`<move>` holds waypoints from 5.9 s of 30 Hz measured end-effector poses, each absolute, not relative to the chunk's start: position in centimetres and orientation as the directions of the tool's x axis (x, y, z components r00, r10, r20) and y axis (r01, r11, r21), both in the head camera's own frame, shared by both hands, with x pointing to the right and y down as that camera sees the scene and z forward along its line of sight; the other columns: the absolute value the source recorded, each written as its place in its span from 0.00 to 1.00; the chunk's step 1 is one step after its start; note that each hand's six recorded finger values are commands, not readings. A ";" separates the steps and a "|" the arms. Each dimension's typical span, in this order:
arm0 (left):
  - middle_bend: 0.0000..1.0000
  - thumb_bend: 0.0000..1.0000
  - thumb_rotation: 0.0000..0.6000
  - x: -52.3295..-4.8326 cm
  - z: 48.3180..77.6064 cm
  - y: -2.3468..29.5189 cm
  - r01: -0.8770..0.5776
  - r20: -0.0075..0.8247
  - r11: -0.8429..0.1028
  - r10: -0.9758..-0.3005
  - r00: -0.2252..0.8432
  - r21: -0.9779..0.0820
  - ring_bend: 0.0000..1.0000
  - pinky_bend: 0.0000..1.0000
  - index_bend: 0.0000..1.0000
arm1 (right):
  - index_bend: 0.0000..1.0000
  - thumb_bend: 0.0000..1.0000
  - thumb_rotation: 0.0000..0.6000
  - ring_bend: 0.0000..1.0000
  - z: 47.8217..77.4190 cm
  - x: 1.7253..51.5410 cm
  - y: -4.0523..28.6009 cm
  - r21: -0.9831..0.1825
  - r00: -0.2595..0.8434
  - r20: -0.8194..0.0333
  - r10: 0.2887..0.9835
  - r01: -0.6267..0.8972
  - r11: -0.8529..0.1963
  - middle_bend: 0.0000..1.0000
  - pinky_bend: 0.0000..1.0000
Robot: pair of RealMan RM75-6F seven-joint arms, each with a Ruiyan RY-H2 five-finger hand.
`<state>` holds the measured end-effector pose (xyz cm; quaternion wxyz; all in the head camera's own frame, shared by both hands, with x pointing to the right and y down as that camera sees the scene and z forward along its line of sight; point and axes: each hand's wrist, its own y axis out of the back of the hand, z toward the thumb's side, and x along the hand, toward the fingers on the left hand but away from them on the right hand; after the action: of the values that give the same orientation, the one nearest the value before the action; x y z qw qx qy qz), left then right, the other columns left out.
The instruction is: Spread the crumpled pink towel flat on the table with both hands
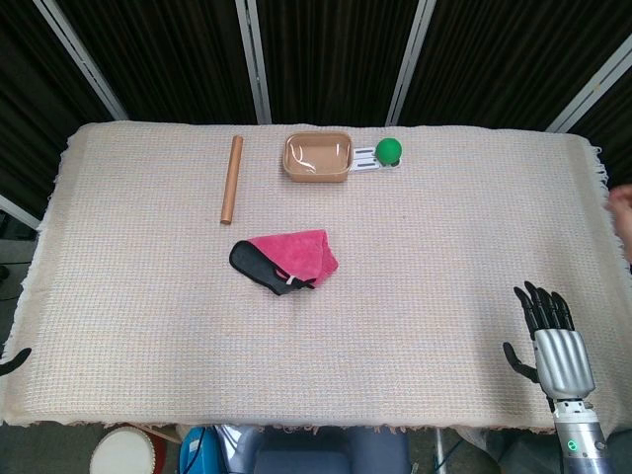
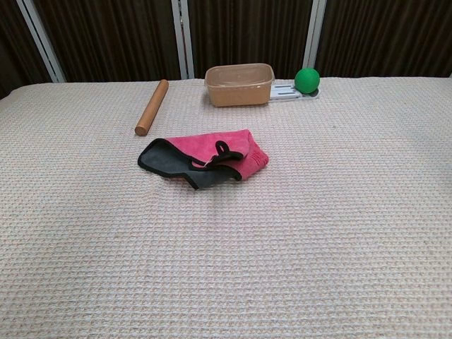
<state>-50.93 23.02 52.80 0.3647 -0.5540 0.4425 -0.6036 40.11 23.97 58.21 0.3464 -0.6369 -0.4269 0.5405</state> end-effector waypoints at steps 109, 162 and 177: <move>0.26 0.50 1.00 -11.1 67.3 12.6 -0.157 0.368 -0.462 -0.835 0.410 -0.873 0.02 0.06 0.55 | 0.00 0.35 1.00 0.00 61.0 42.3 21.4 -0.865 -0.054 -0.452 0.890 0.268 -0.423 0.00 0.00; 0.28 0.50 1.00 7.0 50.8 -2.7 -0.432 0.168 -0.402 -0.858 0.486 -0.807 0.02 0.07 0.57 | 0.00 0.35 1.00 0.00 61.3 30.0 16.4 -0.642 0.108 -0.572 0.813 0.559 -0.525 0.00 0.00; 0.28 0.50 1.00 7.2 50.9 -2.4 -0.431 0.174 -0.409 -0.856 0.488 -0.804 0.02 0.07 0.57 | 0.10 0.35 1.00 0.00 65.3 29.1 15.6 -0.584 0.030 -0.645 0.764 0.625 -0.518 0.00 0.00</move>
<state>7.17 -2.40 50.88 0.3573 -0.7850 0.4097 -0.2972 29.09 15.63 65.32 0.0695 -0.7143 -0.4861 0.4987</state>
